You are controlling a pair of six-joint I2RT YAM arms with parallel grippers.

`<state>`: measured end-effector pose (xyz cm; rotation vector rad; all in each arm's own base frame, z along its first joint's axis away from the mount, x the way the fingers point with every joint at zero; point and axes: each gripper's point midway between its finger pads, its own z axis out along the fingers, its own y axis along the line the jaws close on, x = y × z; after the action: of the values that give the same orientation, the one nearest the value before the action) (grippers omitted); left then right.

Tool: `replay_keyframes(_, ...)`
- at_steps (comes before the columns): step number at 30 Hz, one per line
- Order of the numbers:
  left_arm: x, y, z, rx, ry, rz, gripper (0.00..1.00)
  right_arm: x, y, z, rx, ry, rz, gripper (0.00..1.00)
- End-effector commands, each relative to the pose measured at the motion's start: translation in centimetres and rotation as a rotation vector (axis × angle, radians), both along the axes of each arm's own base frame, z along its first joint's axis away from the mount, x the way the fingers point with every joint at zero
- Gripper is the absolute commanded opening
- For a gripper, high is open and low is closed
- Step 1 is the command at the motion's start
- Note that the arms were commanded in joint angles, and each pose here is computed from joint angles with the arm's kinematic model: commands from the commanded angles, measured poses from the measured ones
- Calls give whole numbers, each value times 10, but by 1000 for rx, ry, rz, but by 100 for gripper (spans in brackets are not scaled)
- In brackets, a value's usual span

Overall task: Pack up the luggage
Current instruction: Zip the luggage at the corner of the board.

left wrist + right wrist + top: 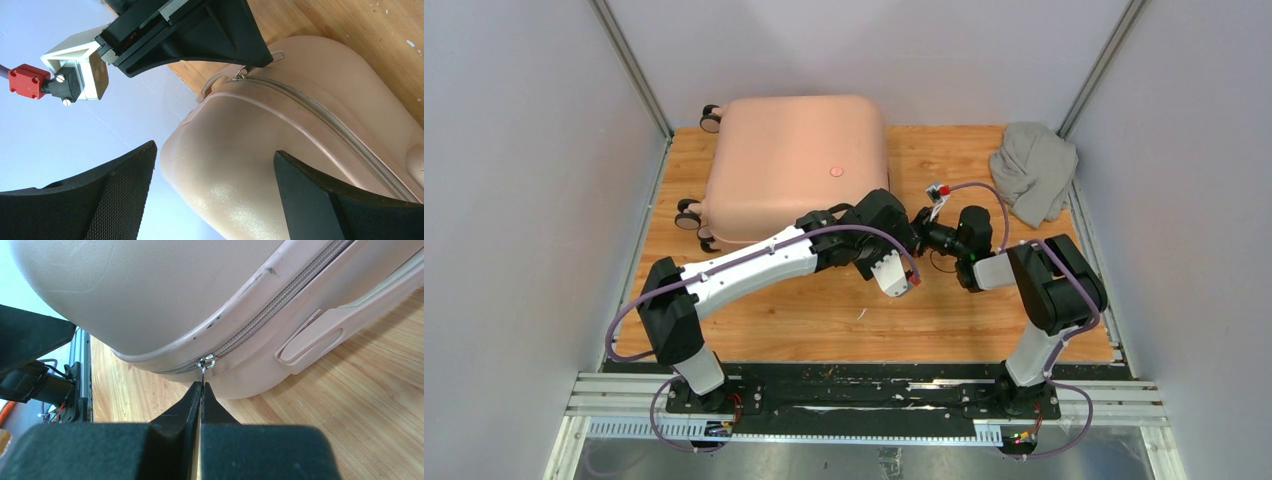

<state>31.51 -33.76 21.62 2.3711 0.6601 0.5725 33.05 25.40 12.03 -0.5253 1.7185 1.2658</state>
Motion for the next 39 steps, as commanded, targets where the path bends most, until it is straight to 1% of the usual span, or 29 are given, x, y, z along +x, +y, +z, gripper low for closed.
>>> replay_keyframes(1,36,28,34,0,-125,124,91,3,-2,15,-13,-86,-19,0)
replay_keyframes(9,47,21,50,-80,-164,153,85,-3,-4,14,-37,-107,-43,0)
replay_keyframes(16,60,28,54,-100,-154,200,83,-30,11,2,-123,-151,-22,0)
replay_keyframes(22,68,40,50,-113,-127,247,82,-50,26,0,-150,-171,-3,0)
replay_keyframes(26,59,42,57,-158,-48,274,83,-54,27,-3,-149,-160,2,0)
replay_keyframes(28,47,47,55,-172,31,275,85,-52,21,-6,-156,-146,-30,0)
replay_keyframes(30,35,54,53,-180,72,268,87,-42,6,-4,-150,-133,-95,0)
replay_keyframes(31,28,57,53,-188,91,261,89,-33,-6,-2,-150,-117,-150,6)
replay_keyframes(33,11,62,50,-208,146,240,95,-15,-30,3,-139,-82,-232,35)
replay_keyframes(34,3,63,51,-230,169,230,99,-10,-35,7,-126,-80,-238,44)
replay_keyframes(37,-12,69,30,-206,223,219,100,-1,-36,18,-99,-96,-196,61)
replay_keyframes(39,-15,74,13,-183,251,253,100,3,-30,21,-93,-104,-149,65)
